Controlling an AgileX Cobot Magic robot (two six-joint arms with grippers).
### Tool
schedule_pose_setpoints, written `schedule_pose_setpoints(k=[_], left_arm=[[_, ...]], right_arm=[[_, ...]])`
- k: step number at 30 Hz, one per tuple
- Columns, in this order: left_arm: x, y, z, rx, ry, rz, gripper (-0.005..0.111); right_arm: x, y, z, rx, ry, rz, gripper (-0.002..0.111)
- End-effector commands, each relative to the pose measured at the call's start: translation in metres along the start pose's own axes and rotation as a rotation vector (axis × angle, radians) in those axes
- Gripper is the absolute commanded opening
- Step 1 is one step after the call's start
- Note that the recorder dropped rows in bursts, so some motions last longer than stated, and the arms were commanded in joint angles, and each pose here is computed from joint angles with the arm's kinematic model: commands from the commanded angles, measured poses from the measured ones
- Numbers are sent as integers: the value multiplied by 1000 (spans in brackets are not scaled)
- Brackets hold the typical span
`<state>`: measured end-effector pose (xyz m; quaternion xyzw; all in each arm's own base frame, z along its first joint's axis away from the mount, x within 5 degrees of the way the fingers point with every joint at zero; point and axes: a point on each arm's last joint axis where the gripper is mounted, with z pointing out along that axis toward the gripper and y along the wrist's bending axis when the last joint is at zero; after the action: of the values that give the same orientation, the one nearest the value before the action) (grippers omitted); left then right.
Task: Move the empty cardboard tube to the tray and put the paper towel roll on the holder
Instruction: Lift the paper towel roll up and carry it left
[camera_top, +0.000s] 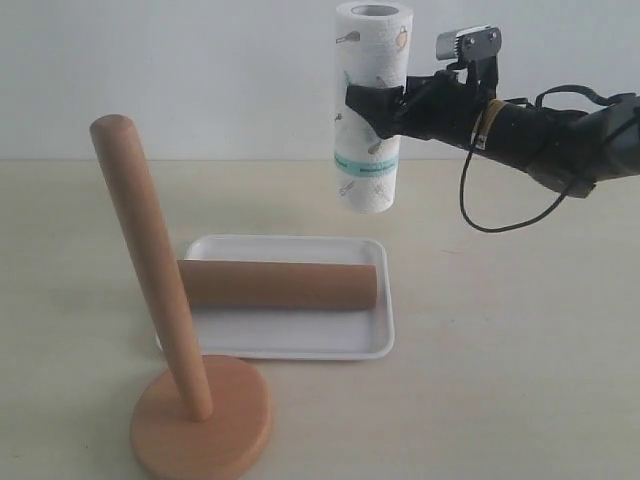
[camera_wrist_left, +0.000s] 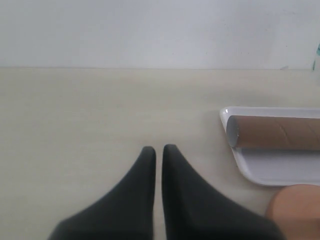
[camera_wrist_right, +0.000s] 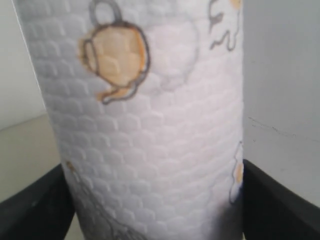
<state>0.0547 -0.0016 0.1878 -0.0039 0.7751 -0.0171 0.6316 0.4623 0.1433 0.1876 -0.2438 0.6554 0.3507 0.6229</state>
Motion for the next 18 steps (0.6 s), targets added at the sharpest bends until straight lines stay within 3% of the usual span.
schedule_pose_setpoints(k=[1,7,9,13,18], left_arm=[[1,0,0,-2,0,-4,4],[1,0,0,-2,0,-4,4],[1,0,0,-2,0,-4,4],[1,0,0,-2,0,-4,4],[1,0,0,-2,0,-4,4]], right_arm=[[-21,-6,-14,-73,-87,85,38],[-24,-17,-31,-147,-72,167,37],[-26,-18,-39,-202,-77,153,30],[-29,-23,-50,-218,-18,114,0],[-47,-9,-58,-293,78,0,0]])
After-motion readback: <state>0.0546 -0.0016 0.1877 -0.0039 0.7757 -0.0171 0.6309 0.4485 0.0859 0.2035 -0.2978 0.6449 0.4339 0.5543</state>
